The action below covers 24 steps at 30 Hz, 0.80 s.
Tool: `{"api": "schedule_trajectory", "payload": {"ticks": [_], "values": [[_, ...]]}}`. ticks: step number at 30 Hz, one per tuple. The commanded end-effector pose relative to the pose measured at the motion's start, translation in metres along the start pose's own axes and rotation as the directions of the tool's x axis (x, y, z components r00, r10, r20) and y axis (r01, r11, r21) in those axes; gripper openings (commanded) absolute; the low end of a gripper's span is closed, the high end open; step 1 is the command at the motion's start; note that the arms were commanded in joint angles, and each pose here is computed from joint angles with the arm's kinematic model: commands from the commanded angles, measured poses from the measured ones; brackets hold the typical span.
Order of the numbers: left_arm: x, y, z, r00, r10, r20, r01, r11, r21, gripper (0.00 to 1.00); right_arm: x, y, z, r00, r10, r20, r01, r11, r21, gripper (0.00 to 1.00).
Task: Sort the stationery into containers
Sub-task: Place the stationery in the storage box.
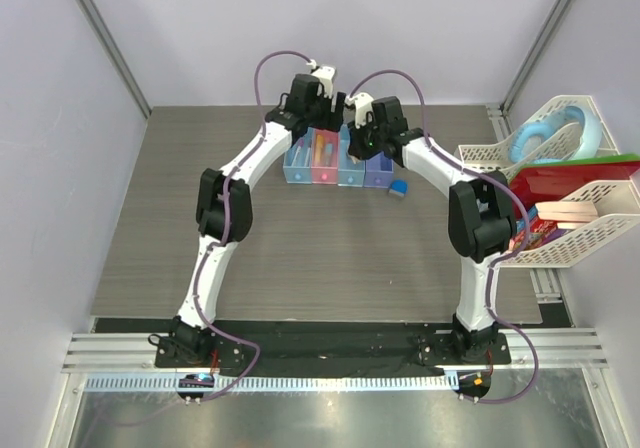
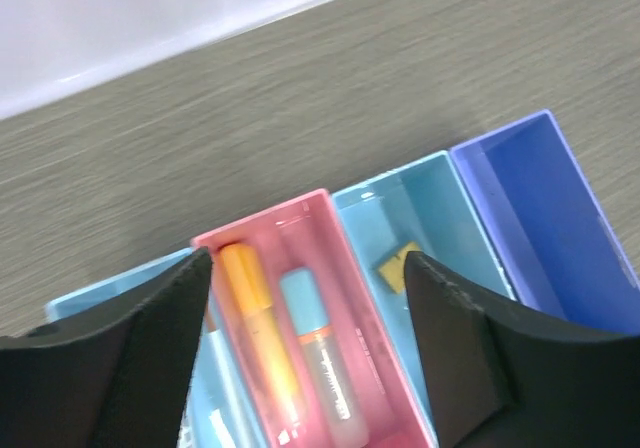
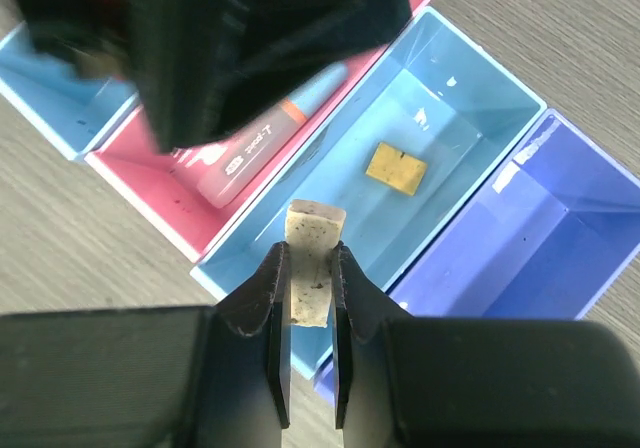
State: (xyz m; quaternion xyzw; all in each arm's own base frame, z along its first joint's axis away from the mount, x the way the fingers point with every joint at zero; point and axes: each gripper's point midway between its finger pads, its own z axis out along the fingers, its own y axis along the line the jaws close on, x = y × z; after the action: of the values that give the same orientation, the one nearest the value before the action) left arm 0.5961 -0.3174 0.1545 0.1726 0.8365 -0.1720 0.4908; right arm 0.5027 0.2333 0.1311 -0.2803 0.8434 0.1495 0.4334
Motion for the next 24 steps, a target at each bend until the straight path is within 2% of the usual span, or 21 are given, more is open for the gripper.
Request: {"api": "schedule_trajectory", "payload": {"ticks": [1, 7, 10, 13, 16, 20, 22, 24], "values": [[-0.071, 0.02, -0.05, 0.99, 0.028, 0.14, -0.018, 0.997, -0.075, 0.84, -0.025, -0.007, 0.007, 0.998, -0.016, 0.064, 0.015, 1.0, 0.017, 0.01], [-0.081, 0.048, -0.077, 0.988, 0.048, 0.145, -0.026, 0.989, -0.149, 0.96, -0.021, -0.01, 0.021, 0.999, -0.015, 0.052, 0.014, 1.0, 0.015, 0.01], [-0.09, 0.059, -0.105, 0.986, 0.06, 0.157, -0.033, 0.984, -0.173, 1.0, -0.021, -0.01, 0.026, 0.999, -0.017, 0.045, 0.017, 1.0, 0.013, 0.01], [-0.078, 0.073, -0.119, 0.99, 0.06, 0.129, -0.034, 0.98, -0.195, 1.0, -0.019, -0.012, 0.027, 0.999, -0.029, 0.036, 0.029, 0.999, 0.015, 0.11], [-0.06, 0.088, -0.136, 0.995, 0.047, 0.093, -0.028, 0.98, -0.199, 1.0, -0.019, -0.012, 0.027, 0.999, -0.034, 0.024, 0.034, 0.999, 0.011, 0.38], [-0.055, 0.096, -0.166, 0.994, 0.063, 0.085, -0.045, 0.98, -0.192, 1.0, -0.019, -0.012, 0.017, 0.999, -0.033, 0.004, 0.033, 0.999, 0.023, 0.49], [-0.036, 0.096, -0.172, 0.997, 0.064, 0.044, -0.055, 0.981, -0.185, 1.0, -0.025, -0.013, 0.001, 0.999, -0.035, 0.006, 0.034, 0.999, 0.042, 0.53], [-0.031, 0.094, -0.183, 0.993, 0.118, 0.03, -0.111, 0.979, -0.173, 1.0, -0.041, -0.013, -0.025, 0.997, -0.059, 0.04, 0.056, 0.996, 0.067, 0.55]]}}
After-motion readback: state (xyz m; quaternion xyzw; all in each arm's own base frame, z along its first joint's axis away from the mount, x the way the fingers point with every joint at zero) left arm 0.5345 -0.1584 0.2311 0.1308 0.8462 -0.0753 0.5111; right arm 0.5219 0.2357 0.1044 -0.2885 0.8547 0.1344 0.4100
